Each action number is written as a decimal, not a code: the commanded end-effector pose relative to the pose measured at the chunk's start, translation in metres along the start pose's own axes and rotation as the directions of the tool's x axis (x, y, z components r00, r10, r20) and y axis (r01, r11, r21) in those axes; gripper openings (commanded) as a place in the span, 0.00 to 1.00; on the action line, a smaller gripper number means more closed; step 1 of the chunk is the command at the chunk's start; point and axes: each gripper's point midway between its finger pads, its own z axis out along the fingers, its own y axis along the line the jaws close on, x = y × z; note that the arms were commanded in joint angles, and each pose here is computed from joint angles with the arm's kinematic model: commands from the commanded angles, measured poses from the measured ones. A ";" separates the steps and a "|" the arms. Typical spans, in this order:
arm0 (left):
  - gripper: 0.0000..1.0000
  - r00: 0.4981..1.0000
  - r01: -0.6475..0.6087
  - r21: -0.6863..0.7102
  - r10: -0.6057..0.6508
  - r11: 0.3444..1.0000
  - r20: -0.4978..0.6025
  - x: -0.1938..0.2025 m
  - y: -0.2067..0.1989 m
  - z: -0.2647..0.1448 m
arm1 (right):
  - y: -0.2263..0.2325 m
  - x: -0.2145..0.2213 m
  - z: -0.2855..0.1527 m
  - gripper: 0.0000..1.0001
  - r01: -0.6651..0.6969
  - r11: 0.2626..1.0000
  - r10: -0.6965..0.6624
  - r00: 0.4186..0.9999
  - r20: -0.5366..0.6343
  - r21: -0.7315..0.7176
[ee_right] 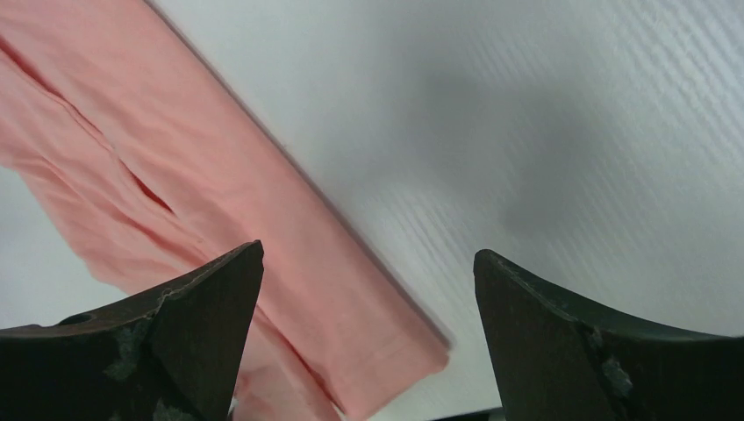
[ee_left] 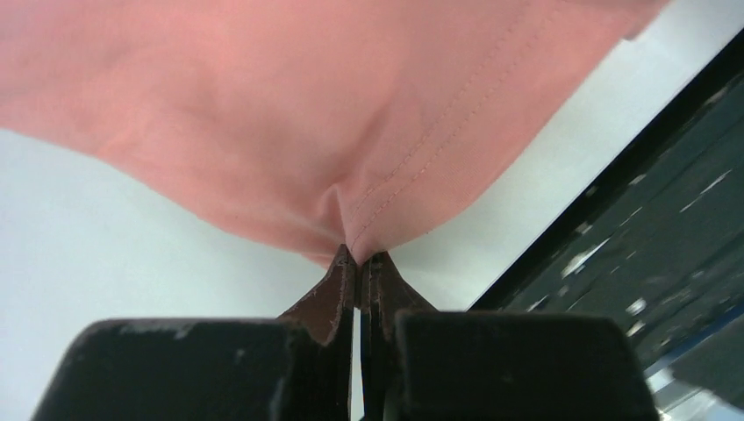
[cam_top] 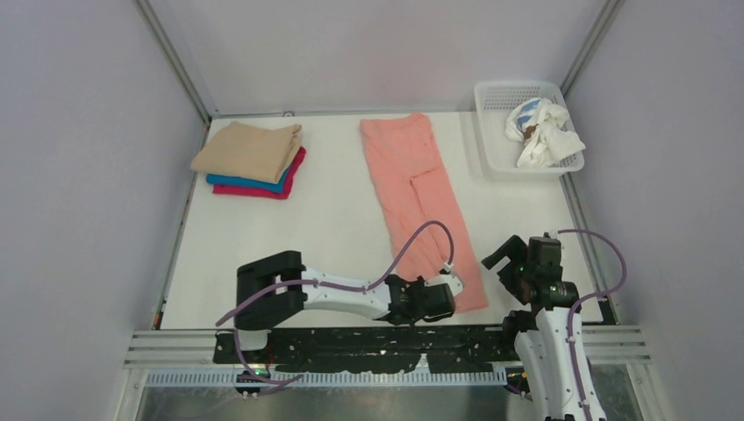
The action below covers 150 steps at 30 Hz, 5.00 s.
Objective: Fold and stack the t-shirts
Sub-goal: Rotate the tshirt 90 degrees, then grab the bottom of the folded rectangular tshirt with both arms, then fold the folded rectangular tshirt in 1/3 of the way, then grab one side of the 2/3 rectangular tshirt with both arms
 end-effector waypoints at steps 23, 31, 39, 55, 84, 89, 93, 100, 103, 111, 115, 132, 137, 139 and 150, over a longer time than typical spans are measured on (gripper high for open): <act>0.00 0.978 0.203 -0.014 -0.204 0.979 -0.048 0.094 0.022 -0.035 | 0.024 0.152 -0.051 0.94 0.455 0.829 -0.558 0.712 -0.427 -0.325; 0.00 0.967 0.251 -0.013 -0.252 0.968 -0.043 0.100 0.023 -0.039 | 0.021 0.172 -0.051 0.68 0.449 0.805 -0.593 0.634 -0.496 -0.388; 0.00 0.965 0.259 -0.013 -0.259 0.966 -0.034 0.094 0.022 -0.040 | 0.022 0.178 -0.043 0.26 0.455 0.803 -0.597 0.622 -0.507 -0.386; 0.00 0.913 0.391 -0.070 -0.377 0.918 0.156 0.020 0.091 -0.077 | 0.123 0.059 -0.053 0.06 0.585 0.753 -0.603 0.797 0.041 -0.300; 0.00 0.875 0.470 -0.231 -0.414 0.852 0.252 -0.091 0.299 -0.017 | 0.272 -0.058 0.067 0.06 0.460 0.817 -0.413 0.887 0.205 -0.347; 0.00 0.873 0.475 -0.211 -0.427 0.854 0.235 -0.097 0.311 0.000 | 0.276 -0.060 0.092 0.06 0.444 0.827 -0.411 0.896 0.170 -0.345; 0.00 0.867 0.485 -0.189 -0.441 0.854 0.232 -0.098 0.323 0.009 | 0.279 -0.062 0.105 0.06 0.440 0.832 -0.410 0.898 0.162 -0.337; 0.01 0.889 0.440 -0.092 -0.418 0.893 0.187 -0.098 0.316 0.025 | 0.273 -0.068 0.117 0.06 0.431 0.845 -0.402 0.902 0.155 -0.315; 0.01 0.885 0.450 -0.076 -0.433 0.890 0.173 -0.095 0.312 0.033 | 0.271 -0.068 0.123 0.06 0.424 0.851 -0.398 0.906 0.147 -0.309; 0.19 0.872 0.481 -0.105 -0.463 0.871 0.157 -0.088 0.328 0.042 | 0.273 -0.060 0.141 0.06 0.410 0.847 -0.408 0.909 0.080 -0.340; 0.58 0.868 0.481 -0.073 -0.463 0.874 0.178 -0.099 0.327 0.039 | 0.282 -0.065 0.144 0.41 0.414 0.838 -0.417 0.906 0.071 -0.357; 1.00 0.733 0.650 0.023 -0.635 0.760 0.245 -0.043 0.283 -0.047 | 0.205 -0.022 0.079 0.95 0.402 0.846 -0.437 0.899 -0.023 -0.350; 0.99 0.687 0.703 0.106 -0.711 0.703 0.149 -0.008 0.241 -0.031 | 0.167 0.014 0.063 0.95 0.370 0.839 -0.433 0.898 -0.078 -0.399; 0.99 0.682 0.716 0.094 -0.721 0.692 0.122 0.001 0.234 -0.025 | 0.156 0.024 0.062 0.95 0.360 0.841 -0.432 0.896 -0.101 -0.403; 0.67 0.602 0.792 0.097 -0.798 0.602 0.041 0.004 0.224 0.008 | 0.134 0.035 0.075 0.92 0.322 0.880 -0.387 0.913 -0.131 -0.350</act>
